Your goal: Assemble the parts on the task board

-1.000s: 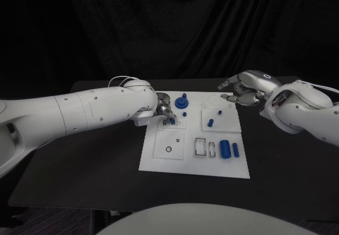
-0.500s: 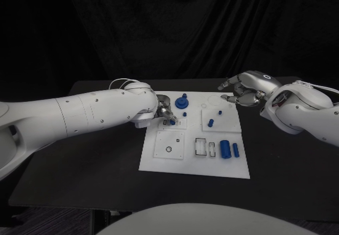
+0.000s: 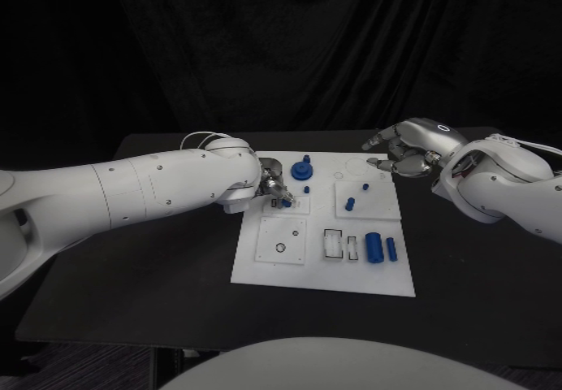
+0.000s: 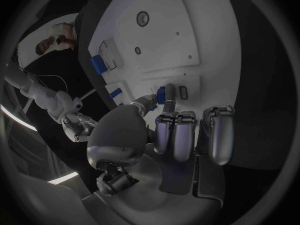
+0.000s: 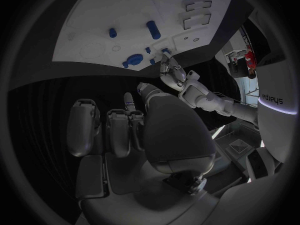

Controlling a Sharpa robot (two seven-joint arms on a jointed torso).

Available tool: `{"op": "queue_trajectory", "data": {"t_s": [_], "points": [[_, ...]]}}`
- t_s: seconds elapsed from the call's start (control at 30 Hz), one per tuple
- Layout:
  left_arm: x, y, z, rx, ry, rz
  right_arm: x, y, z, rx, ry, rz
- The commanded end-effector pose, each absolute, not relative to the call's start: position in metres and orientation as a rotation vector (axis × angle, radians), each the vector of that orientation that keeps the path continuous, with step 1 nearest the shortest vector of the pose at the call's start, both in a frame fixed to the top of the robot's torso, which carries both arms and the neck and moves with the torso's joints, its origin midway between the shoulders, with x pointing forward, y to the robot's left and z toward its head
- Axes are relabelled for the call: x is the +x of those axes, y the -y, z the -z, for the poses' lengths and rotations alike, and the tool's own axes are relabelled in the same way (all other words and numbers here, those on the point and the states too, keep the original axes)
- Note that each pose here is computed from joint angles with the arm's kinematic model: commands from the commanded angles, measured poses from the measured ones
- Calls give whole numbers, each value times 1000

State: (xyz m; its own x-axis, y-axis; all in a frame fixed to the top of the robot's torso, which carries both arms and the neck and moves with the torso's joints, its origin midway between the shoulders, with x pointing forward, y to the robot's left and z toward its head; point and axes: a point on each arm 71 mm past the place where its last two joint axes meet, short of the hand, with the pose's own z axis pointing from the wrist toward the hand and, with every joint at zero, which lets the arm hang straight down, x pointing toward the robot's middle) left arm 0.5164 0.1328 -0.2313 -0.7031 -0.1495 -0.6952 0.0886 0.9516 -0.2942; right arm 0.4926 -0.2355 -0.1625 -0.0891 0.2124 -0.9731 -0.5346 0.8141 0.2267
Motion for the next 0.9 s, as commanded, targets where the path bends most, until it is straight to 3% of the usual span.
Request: {"op": "queue_trajectory", "data": {"t_s": [0.03, 0.9], "points": [[513, -131, 238, -22, -2339, 401, 493, 237, 164, -253, -1555, -618], [515, -130, 240, -10, -2341, 424, 493, 237, 165, -252, -1562, -614]]}}
